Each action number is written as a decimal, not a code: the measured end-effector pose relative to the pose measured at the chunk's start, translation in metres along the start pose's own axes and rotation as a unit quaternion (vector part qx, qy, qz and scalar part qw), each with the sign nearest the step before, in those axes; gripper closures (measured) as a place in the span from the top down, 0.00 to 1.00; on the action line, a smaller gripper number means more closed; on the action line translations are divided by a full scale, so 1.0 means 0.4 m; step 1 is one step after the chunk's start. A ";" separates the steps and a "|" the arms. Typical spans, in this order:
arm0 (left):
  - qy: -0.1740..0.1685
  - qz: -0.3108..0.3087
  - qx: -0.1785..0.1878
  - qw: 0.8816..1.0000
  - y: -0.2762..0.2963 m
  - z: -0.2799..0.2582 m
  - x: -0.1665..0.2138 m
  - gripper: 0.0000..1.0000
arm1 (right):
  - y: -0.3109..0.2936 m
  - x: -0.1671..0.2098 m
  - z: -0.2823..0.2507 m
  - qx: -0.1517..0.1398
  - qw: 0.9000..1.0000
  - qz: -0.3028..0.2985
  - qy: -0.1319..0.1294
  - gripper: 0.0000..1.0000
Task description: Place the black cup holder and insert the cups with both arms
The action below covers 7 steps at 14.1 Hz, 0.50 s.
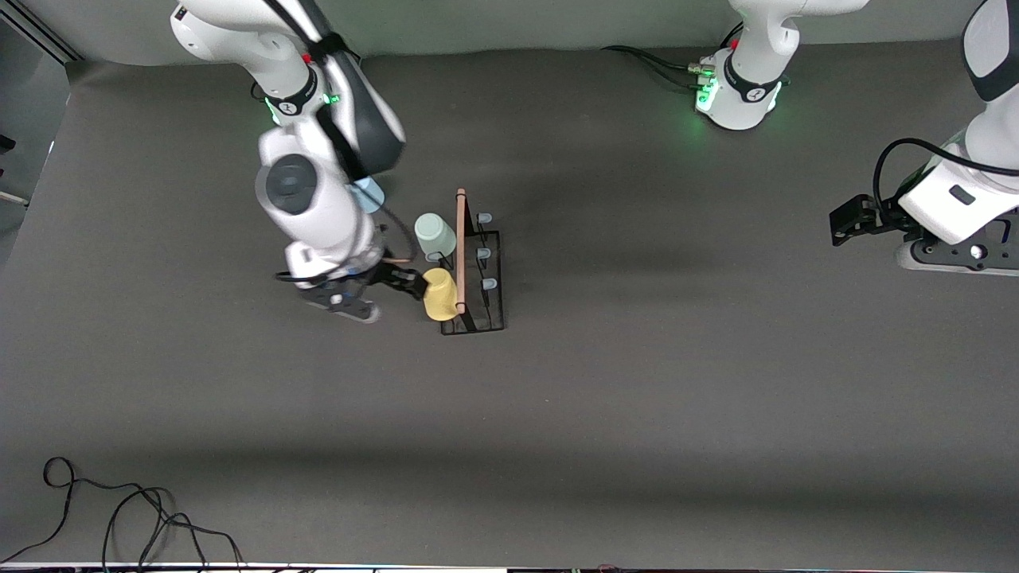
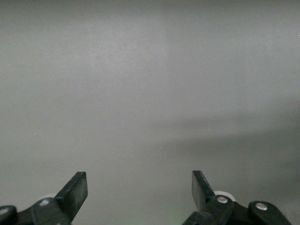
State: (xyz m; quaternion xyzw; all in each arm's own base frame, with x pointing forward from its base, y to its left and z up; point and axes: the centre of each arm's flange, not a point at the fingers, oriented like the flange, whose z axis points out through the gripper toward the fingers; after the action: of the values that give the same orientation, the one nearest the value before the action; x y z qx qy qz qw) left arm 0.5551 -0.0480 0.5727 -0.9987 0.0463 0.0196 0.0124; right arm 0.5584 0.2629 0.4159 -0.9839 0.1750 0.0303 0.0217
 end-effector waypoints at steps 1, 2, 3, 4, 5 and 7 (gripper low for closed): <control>-0.001 0.000 0.000 1.000 0.000 0.001 0.000 1.00 | 0.050 0.035 -0.078 -0.001 1.000 -0.007 -0.009 1.00; -0.001 0.000 0.000 1.000 0.001 0.003 0.000 1.00 | 0.106 0.062 -0.148 0.001 1.000 -0.017 -0.017 1.00; -0.001 0.001 0.000 1.000 0.004 0.004 0.000 1.00 | 0.168 0.083 -0.207 0.002 0.999 -0.030 -0.025 1.00; -0.002 0.001 0.000 1.000 0.009 0.004 0.000 1.00 | 0.235 0.101 -0.255 -0.002 0.999 -0.045 -0.031 1.00; -0.002 -0.002 0.000 1.000 0.013 0.004 0.000 1.00 | 0.303 0.117 -0.297 -0.011 0.998 -0.060 -0.032 1.00; -0.002 -0.003 0.000 1.000 0.019 0.004 0.000 1.00 | 0.405 0.133 -0.363 -0.018 0.997 -0.073 -0.034 1.00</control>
State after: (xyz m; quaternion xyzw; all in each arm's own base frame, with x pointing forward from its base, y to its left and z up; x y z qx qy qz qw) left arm 0.5542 -0.0555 0.5708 -0.9988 0.0430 0.0213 0.0128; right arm 0.5599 0.0850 0.5520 -0.9926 0.1013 0.0654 0.0123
